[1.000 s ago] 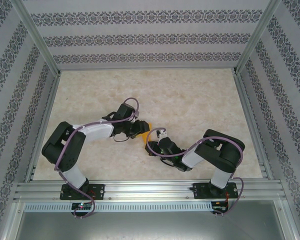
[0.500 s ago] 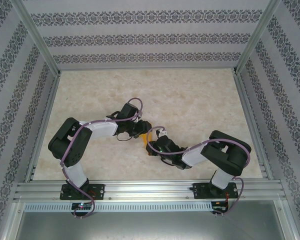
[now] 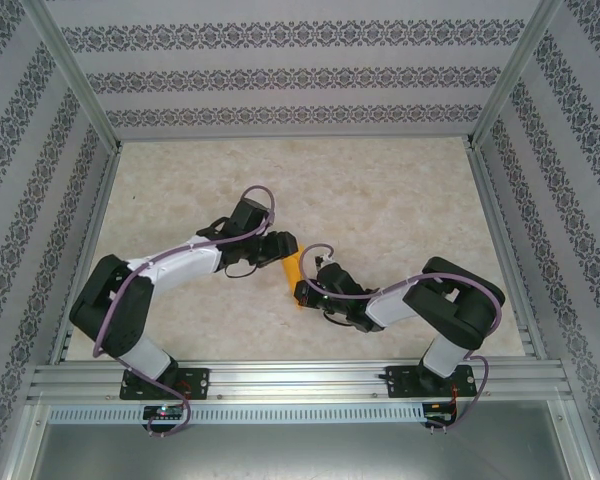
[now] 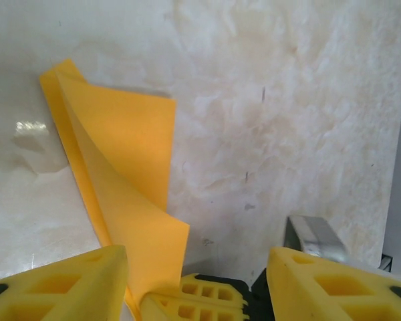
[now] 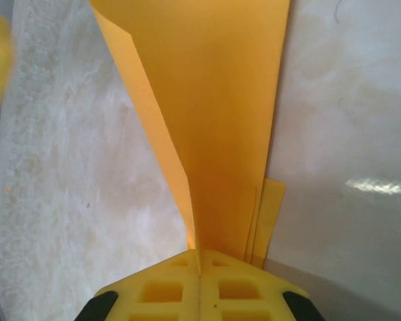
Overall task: Fold a paper plane with a square sheet of paper (pick it up from the middle)
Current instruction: Fold the wing for the fifth time at the center of the table.
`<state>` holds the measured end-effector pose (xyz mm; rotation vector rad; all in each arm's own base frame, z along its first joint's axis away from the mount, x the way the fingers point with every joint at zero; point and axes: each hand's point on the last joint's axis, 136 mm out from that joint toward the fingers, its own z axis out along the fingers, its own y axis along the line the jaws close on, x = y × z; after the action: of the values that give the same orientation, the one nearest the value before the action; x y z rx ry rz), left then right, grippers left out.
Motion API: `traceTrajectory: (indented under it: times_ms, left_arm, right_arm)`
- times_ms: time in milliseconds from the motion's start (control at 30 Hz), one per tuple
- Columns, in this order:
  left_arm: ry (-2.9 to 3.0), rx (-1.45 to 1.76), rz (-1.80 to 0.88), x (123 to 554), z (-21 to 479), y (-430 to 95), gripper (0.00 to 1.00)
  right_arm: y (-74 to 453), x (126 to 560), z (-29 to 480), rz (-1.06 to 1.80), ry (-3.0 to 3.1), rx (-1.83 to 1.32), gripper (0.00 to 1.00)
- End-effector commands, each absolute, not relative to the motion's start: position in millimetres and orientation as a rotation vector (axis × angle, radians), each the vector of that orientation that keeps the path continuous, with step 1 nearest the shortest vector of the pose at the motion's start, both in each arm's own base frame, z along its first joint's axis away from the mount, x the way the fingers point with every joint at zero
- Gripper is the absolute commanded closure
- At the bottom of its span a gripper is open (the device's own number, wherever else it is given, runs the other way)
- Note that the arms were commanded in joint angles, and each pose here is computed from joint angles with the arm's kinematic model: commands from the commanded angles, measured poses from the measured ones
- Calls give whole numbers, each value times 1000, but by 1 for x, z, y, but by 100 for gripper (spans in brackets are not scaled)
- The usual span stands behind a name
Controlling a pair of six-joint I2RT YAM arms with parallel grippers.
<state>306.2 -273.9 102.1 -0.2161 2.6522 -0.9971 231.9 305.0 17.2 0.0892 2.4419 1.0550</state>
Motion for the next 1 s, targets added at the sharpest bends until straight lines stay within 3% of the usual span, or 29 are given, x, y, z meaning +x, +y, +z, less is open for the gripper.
traceTrajectory:
  times_ms: [0,233,967]
  left_arm:
    - [2653,-286,-919,299,96,-257,40]
    - [2652,-279,-1013,294,96,-265,39]
    - [2637,-258,-1348,312,94,-319,38]
  right_arm:
    - [294,219,-10,1042,2578,165,96]
    - [288,213,-18,1036,2653,255,96]
    - [281,208,-32,890,2732,126,92]
